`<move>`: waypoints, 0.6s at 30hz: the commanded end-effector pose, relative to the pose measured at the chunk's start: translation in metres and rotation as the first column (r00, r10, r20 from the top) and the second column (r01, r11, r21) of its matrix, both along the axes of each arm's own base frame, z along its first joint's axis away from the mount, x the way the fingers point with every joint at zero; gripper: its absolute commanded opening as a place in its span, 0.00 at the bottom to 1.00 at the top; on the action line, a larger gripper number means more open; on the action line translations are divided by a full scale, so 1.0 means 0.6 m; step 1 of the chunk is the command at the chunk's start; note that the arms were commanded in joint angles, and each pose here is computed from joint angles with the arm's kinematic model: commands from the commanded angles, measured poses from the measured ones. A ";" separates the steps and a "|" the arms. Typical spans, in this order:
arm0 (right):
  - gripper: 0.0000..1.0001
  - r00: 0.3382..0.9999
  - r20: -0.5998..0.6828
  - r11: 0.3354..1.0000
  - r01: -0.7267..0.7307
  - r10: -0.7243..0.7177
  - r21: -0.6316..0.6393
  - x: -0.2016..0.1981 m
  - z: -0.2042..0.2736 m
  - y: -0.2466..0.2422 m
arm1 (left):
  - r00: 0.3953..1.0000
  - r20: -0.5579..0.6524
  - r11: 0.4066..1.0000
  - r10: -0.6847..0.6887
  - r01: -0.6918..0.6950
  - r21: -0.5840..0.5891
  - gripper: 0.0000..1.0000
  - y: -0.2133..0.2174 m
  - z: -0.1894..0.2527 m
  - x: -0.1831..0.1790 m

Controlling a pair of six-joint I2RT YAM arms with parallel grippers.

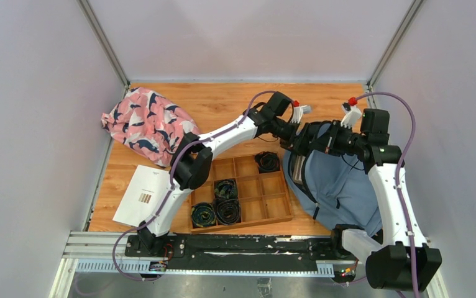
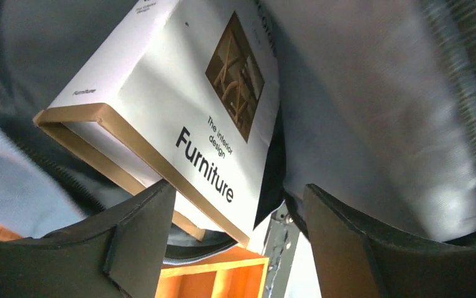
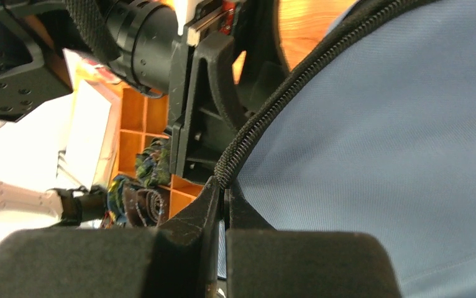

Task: Pack the student bag
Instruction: Place the book in the student bag.

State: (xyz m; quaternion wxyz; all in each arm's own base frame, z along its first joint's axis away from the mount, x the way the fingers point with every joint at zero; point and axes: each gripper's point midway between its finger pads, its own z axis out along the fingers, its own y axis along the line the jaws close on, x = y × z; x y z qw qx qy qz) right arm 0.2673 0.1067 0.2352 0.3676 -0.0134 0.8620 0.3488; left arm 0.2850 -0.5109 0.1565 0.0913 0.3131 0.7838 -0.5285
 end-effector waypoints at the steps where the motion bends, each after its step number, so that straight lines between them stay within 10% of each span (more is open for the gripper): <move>1: 0.00 0.990 -0.008 0.986 0.141 -0.142 -0.088 0.000 -0.008 -0.033 | 0.996 0.062 0.998 -0.059 0.059 0.005 0.78 0.012 0.009 -0.024; 14: 0.00 0.974 -0.086 0.973 0.201 -0.211 -0.111 -0.014 -0.038 -0.046 | 1.000 -0.019 0.970 0.008 -0.013 -0.243 0.82 -0.059 0.065 0.007; 18: 0.00 0.973 -0.091 0.975 0.202 -0.211 -0.094 -0.014 -0.038 -0.042 | 0.998 -0.052 0.972 0.027 -0.039 -0.230 0.61 -0.068 0.046 0.013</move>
